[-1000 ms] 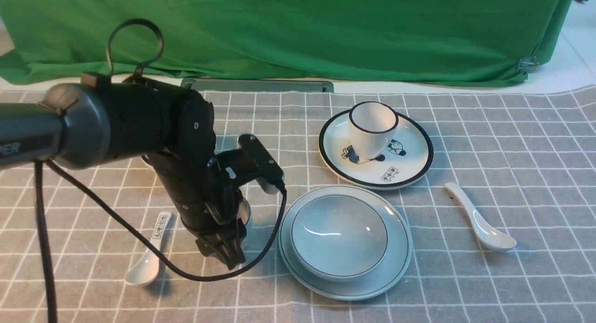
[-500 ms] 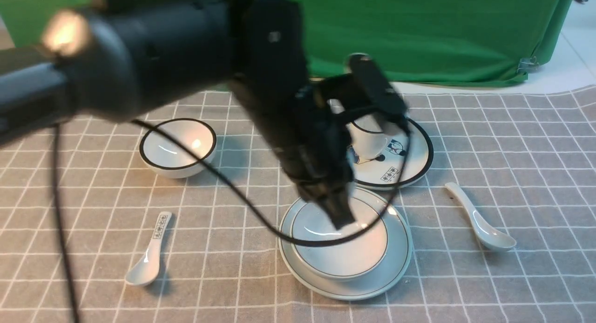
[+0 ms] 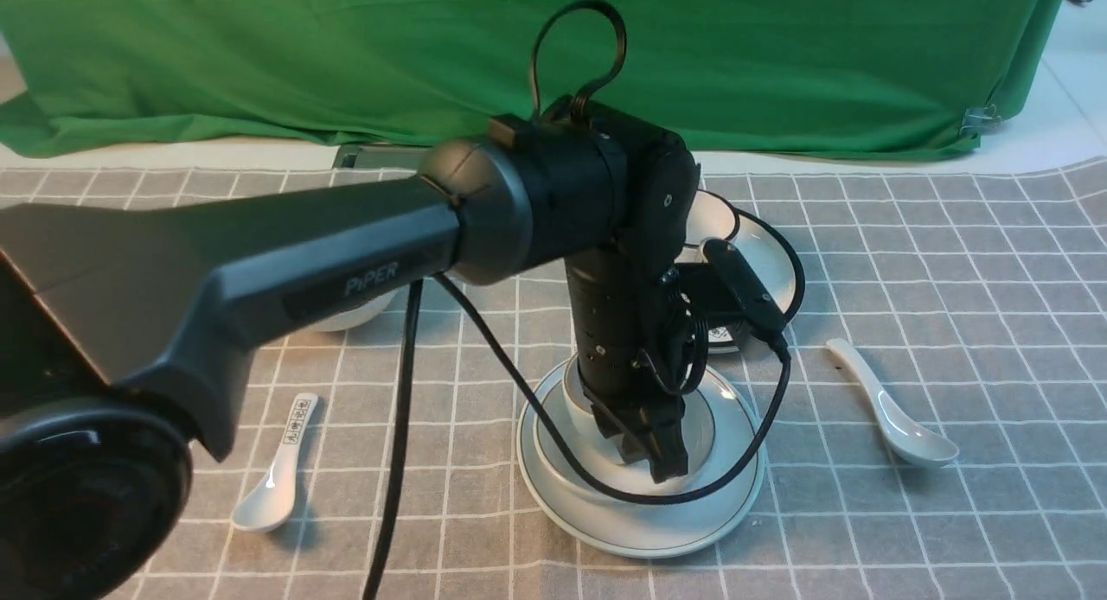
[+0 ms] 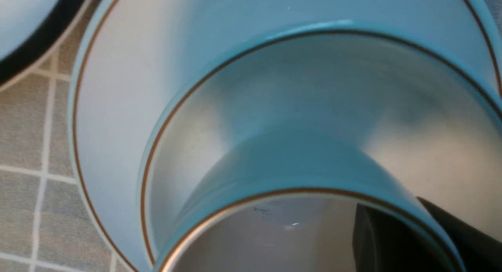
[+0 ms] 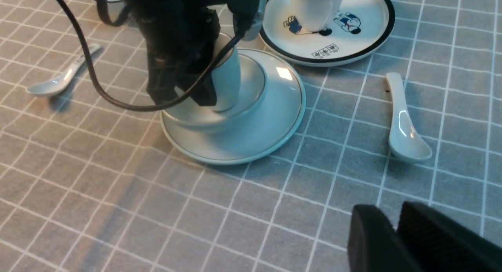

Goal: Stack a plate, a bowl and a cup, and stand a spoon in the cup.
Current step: Use the left arm to put the blue teacup into the blue rice bowl in the middle, then use the right arm to grab a blue soup spoon

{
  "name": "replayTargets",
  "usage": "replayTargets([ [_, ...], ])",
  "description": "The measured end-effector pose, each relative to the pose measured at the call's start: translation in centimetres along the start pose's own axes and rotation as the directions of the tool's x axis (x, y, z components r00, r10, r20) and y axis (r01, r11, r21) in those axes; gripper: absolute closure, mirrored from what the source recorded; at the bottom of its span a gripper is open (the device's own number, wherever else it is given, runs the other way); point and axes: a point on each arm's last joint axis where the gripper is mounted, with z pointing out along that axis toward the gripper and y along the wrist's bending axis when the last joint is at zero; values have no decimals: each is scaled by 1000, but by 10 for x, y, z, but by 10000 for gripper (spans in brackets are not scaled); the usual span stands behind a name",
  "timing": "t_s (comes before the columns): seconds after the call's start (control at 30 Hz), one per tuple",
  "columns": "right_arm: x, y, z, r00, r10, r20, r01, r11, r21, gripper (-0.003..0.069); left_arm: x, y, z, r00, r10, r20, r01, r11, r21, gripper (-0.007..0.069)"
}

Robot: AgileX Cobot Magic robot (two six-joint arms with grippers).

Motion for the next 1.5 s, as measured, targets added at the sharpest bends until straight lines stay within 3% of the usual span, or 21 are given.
replayTargets([
  [0.2,0,0,0,1000,0,0,0,1000,0,510,-1,0,8,1000,0,-8,0,1000,15,505],
  [0.47,-4,-4,19,992,55,-112,-55,998,-1,301,-11,-1,-18,998,-34,61,31,999,37,215],
  [0.63,-20,-12,57,947,77,-313,-80,997,2,263,-15,-7,-71,981,-112,156,109,994,25,137],
  [0.7,-24,-15,68,930,75,-359,-79,997,3,262,-13,-10,-86,972,-139,188,139,990,16,146],
  [0.8,-45,-23,98,895,59,-442,-61,998,11,260,-2,-22,-137,939,-186,288,196,980,-8,242],
  [0.9,-67,-37,141,852,42,-523,-28,999,35,260,25,-47,-198,890,-196,412,223,975,-18,480],
  [1.0,-79,-50,183,818,24,-575,8,999,53,260,57,-70,-224,873,-191,449,224,974,-22,592],
  [1.2,-81,-70,262,739,10,-674,37,998,56,256,125,-110,-227,794,-184,580,267,962,-60,622],
  [1.47,-72,-99,334,681,20,-732,39,997,64,254,199,-147,-187,544,-157,824,375,924,-72,624],
  [1.5,-72,-100,335,681,23,-732,37,997,66,254,199,-147,-185,543,-160,824,377,924,-69,624],
])
